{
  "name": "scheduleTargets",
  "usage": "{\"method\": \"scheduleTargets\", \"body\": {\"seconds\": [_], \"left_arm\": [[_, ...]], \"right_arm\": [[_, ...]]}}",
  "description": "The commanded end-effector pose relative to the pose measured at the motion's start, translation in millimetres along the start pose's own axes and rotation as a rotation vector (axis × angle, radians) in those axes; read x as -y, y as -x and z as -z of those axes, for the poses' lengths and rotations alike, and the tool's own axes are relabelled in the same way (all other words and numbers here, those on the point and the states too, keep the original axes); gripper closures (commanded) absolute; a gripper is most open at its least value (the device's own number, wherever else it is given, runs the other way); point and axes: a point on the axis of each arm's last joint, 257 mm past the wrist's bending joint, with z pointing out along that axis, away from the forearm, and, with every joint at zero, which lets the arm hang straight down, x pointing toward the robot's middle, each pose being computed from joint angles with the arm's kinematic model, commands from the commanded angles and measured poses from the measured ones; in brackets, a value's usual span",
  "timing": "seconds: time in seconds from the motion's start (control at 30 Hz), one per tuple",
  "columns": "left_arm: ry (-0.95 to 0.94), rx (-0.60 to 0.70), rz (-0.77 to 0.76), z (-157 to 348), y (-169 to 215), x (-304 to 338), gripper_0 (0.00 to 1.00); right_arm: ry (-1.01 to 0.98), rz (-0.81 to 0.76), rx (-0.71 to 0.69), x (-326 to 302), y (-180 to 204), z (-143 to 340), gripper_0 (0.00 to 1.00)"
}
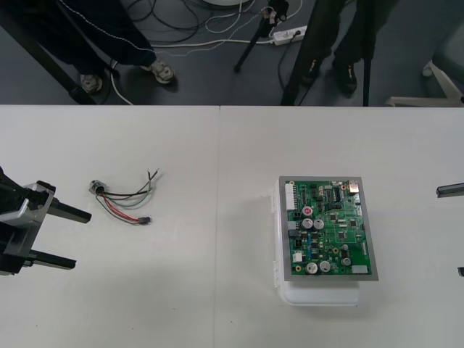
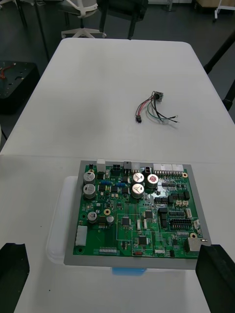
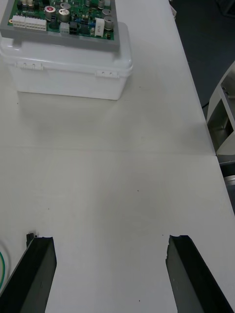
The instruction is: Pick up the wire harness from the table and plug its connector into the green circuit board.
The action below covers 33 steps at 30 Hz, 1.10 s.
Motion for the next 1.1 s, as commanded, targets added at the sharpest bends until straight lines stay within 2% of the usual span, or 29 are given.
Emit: {"method": "scheduleTargets", "body": {"seconds": [0.03,1.1], "left_arm": [[-0.03,-0.002,-0.081,-2.5,8.1,3.3,0.34],[-0.03,-0.002,-0.081,-2.5,8.1,3.3,0.34]], "right_arm": [[0.048,-0.015,-0.035,-10.8,-4.0,1.0,0.0],[0.048,-0.015,-0.035,-10.8,-4.0,1.0,0.0]]}}
